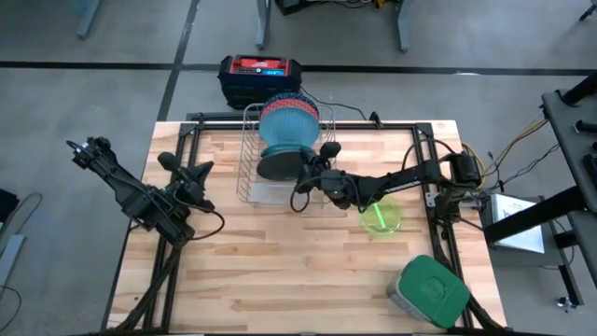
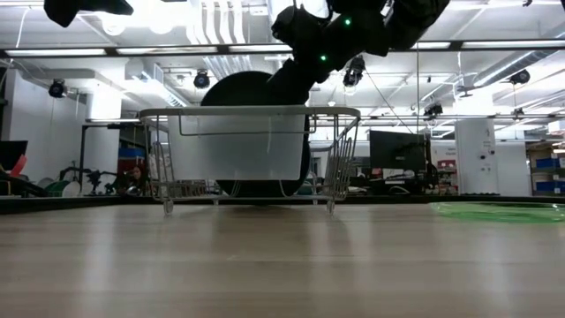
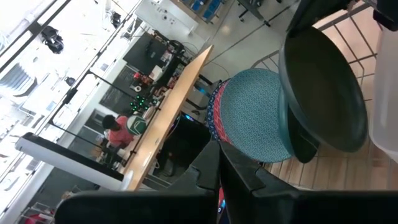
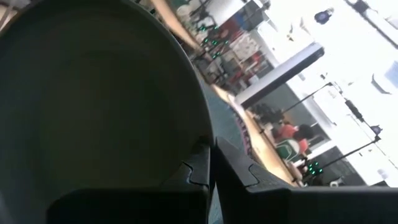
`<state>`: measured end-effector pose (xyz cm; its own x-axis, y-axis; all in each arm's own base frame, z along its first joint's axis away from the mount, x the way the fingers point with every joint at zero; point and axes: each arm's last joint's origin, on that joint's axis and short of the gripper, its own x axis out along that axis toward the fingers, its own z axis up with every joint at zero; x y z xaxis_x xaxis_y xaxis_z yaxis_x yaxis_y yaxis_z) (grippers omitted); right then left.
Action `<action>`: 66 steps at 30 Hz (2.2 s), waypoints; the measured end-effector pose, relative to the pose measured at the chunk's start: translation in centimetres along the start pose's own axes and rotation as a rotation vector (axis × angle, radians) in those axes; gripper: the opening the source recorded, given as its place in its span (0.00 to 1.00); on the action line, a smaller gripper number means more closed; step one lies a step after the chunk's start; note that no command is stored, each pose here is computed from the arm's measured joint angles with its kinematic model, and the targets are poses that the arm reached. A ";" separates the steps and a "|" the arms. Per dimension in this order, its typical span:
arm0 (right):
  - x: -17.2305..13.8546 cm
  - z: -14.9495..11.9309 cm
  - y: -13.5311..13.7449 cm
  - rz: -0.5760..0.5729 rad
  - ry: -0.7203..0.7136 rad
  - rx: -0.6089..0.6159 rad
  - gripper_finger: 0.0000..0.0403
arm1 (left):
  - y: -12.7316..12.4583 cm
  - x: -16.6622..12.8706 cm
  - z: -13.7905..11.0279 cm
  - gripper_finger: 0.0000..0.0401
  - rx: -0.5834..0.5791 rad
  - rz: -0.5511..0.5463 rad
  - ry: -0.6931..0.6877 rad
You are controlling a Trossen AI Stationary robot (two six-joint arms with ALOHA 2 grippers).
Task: Sort dishes
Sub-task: Put the black plate into the dish rack
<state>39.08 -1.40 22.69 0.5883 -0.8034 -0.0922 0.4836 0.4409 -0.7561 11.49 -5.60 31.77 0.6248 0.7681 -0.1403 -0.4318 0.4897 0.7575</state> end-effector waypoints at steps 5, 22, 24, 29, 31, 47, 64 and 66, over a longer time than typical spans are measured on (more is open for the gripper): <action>0.0 -0.1 0.2 0.022 0.027 0.003 0.00 | 0.0 0.0 0.0 0.00 -0.004 -0.001 0.000; -1.2 1.5 0.6 0.058 0.001 0.009 0.24 | 0.0 0.0 0.0 0.00 -0.002 0.000 0.000; -1.5 1.6 0.7 0.063 -0.005 0.006 0.27 | 0.0 0.0 0.0 0.00 -0.002 0.000 0.000; -2.2 2.6 0.7 0.071 -0.029 0.027 0.33 | 0.0 0.0 0.0 0.00 -0.002 -0.001 0.000; -2.4 3.0 0.7 0.074 -0.039 0.032 0.34 | 0.0 0.0 0.0 0.00 -0.001 -0.001 0.001; -1.7 3.1 0.0 0.307 0.097 0.244 0.42 | -0.3 0.1 -0.2 0.00 0.018 -0.005 0.007; -1.8 2.9 -3.7 0.589 0.185 0.321 0.46 | -0.5 0.0 -0.4 0.00 0.015 -0.062 0.053; -3.1 3.1 -4.7 0.607 0.187 0.302 0.46 | -0.7 0.0 -0.6 0.00 0.015 -0.118 0.099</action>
<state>36.98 0.24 28.52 0.7032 -0.4231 -0.5713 0.2795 0.9034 -0.3251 11.45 -5.69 30.88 0.6034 0.7427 -0.2904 -0.3486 0.5732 0.7415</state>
